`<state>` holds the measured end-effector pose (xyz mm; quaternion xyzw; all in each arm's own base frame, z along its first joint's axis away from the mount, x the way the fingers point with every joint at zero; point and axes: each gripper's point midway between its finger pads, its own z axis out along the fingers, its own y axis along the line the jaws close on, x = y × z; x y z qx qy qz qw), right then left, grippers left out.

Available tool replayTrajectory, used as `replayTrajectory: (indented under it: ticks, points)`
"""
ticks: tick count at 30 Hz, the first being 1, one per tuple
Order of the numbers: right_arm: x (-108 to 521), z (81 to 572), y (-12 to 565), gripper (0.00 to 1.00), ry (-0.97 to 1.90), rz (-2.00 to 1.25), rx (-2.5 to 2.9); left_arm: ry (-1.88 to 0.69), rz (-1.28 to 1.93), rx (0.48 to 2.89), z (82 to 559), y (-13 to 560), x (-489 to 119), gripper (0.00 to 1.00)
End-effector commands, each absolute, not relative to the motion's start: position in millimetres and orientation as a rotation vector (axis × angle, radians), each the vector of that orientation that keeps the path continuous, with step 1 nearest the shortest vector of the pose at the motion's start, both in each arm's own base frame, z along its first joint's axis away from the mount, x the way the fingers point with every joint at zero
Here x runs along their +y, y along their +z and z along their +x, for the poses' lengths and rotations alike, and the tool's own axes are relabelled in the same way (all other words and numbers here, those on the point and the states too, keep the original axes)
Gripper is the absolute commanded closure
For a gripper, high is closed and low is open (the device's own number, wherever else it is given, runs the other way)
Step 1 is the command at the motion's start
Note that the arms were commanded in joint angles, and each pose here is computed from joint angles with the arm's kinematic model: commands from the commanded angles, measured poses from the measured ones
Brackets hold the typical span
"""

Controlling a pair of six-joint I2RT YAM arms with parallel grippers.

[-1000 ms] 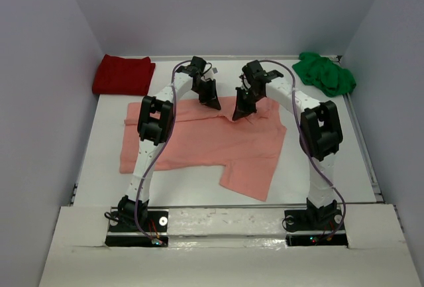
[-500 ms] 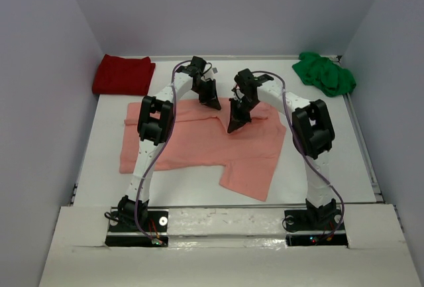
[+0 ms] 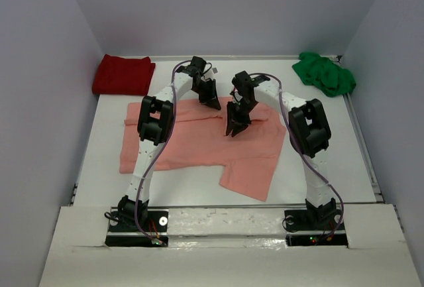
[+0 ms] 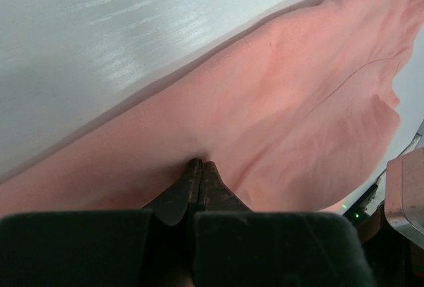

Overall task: Fold and stack the t-shirts
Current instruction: Fold the flattened tshirt in 1/3 of the way

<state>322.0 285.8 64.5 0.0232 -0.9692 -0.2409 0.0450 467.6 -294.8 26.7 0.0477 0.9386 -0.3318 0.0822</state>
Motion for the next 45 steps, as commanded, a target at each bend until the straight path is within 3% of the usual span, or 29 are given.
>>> replayTrajectory:
  ticks: [1,8,10,11,17,18,20,26,37,45]
  points:
    - [287,333,91,0.64,-0.718,0.132,-3.061,-0.751,0.086,2.966,455,-32,-255,0.97]
    - [275,351,115,0.54,-0.824,0.09,-3.198,-0.748,0.094,2.966,454,-31,-253,0.97]
    - [264,367,144,0.54,-0.983,0.016,-3.292,-0.753,0.095,2.966,454,-30,-253,0.97]
    - [255,355,129,0.54,-0.982,-0.032,-3.271,-0.75,0.092,2.966,454,-31,-251,0.97]
    - [213,348,182,0.5,-1.417,-0.321,-3.439,-0.75,0.087,2.959,455,-28,-248,0.97]
    - [201,337,164,0.49,-1.411,-0.454,-3.398,-0.748,0.092,2.956,456,-27,-247,0.97]
    - [197,335,195,0.48,-1.694,-0.542,-3.388,-0.744,0.098,2.954,456,-25,-246,0.97]
    - [183,316,184,0.42,-2.259,-0.845,-2.982,-0.733,0.113,2.955,456,-25,-240,0.97]
    - [183,340,156,0.41,-2.423,-0.954,-2.837,-0.742,0.089,2.951,462,-24,-231,0.97]
    - [171,365,141,0.41,-2.334,-1.006,-2.958,-0.752,0.092,2.958,459,-27,-232,0.97]
